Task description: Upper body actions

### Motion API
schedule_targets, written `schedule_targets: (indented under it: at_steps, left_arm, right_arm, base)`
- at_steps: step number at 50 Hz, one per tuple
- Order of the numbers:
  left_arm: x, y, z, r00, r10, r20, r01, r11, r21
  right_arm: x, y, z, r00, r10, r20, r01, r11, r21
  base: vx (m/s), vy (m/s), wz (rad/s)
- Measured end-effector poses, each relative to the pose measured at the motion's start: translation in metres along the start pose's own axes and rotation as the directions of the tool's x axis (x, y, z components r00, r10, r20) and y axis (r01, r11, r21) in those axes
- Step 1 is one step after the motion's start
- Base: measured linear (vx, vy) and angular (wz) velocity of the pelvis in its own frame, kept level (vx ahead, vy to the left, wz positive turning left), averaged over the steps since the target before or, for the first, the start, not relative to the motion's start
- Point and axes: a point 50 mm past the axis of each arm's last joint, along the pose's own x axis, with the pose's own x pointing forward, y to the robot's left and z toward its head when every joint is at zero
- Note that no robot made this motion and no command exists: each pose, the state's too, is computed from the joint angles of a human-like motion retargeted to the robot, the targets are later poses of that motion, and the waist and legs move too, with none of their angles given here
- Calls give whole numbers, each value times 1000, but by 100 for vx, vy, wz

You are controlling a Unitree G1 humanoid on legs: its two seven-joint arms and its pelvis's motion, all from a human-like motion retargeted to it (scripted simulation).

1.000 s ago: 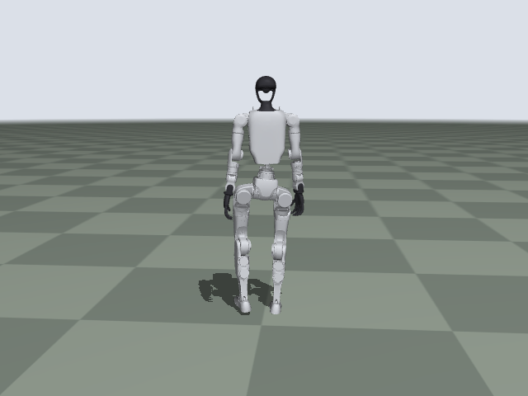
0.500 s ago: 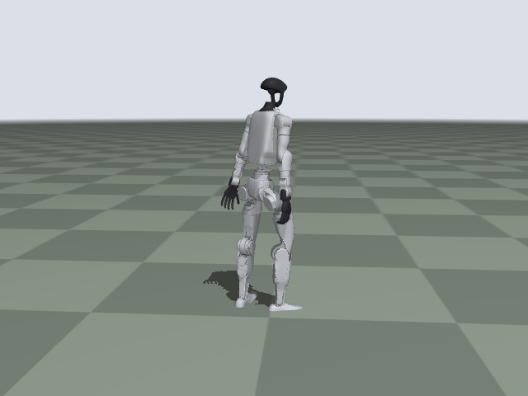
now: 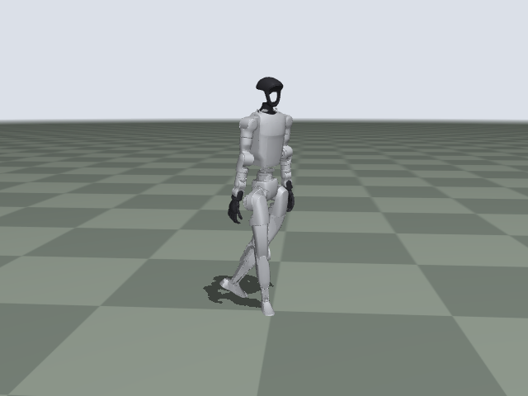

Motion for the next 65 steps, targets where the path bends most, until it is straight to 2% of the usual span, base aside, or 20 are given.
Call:
schedule_targets:
  at_steps: [5,10,13,19,23,28,33,40,47,55,60,65]
  left_arm:
    - [0,-1,18,995,-25,94,30,998,-60]
    - [0,5,26,993,26,115,-17,997,-73]
    - [0,5,25,994,45,96,-35,994,-106]
    - [0,-5,9,1000,11,19,-8,986,-166]
    - [-1,-12,-2,999,-10,-31,4,984,-176]
    - [-4,-26,-18,995,-59,-75,45,983,-177]
    - [-4,-25,-17,996,-66,-63,58,990,-128]
    - [-2,-14,-15,998,-42,-54,37,994,-101]
    - [1,3,9,1000,-13,1,13,991,-133]
    - [1,8,29,996,-12,89,21,995,-96]
    - [1,7,29,997,-5,83,11,997,-76]
    - [1,19,38,994,19,104,-9,995,-98]
  right_arm:
    - [0,10,-5,999,36,-24,-37,999,-26]
    - [-2,20,20,995,62,78,-42,971,-235]
    - [-6,26,44,983,72,170,3,913,-407]
    - [-12,34,67,955,91,281,90,816,-571]
    - [-10,32,62,959,94,266,79,817,-572]
    - [-4,19,37,986,37,164,58,841,-537]
    - [0,6,8,997,-44,68,69,905,-420]
    - [2,-3,-32,995,-66,-80,38,949,-313]
    - [2,8,-22,999,-20,-43,6,950,-311]
    - [2,23,-18,999,44,-10,-45,921,-388]
    - [2,24,-12,999,46,27,-30,898,-440]
    - [1,21,3,997,53,56,-25,906,-422]
  base:
    - [29,-18,-159]
    - [12,-15,-135]
    - [11,-6,-153]
    - [19,-1,-148]
    - [30,6,-155]
    - [38,14,-76]
    - [27,17,-79]
    - [26,13,-47]
    - [4,4,29]
    - [3,-3,123]
    - [-4,-10,257]
    - [-21,-9,251]
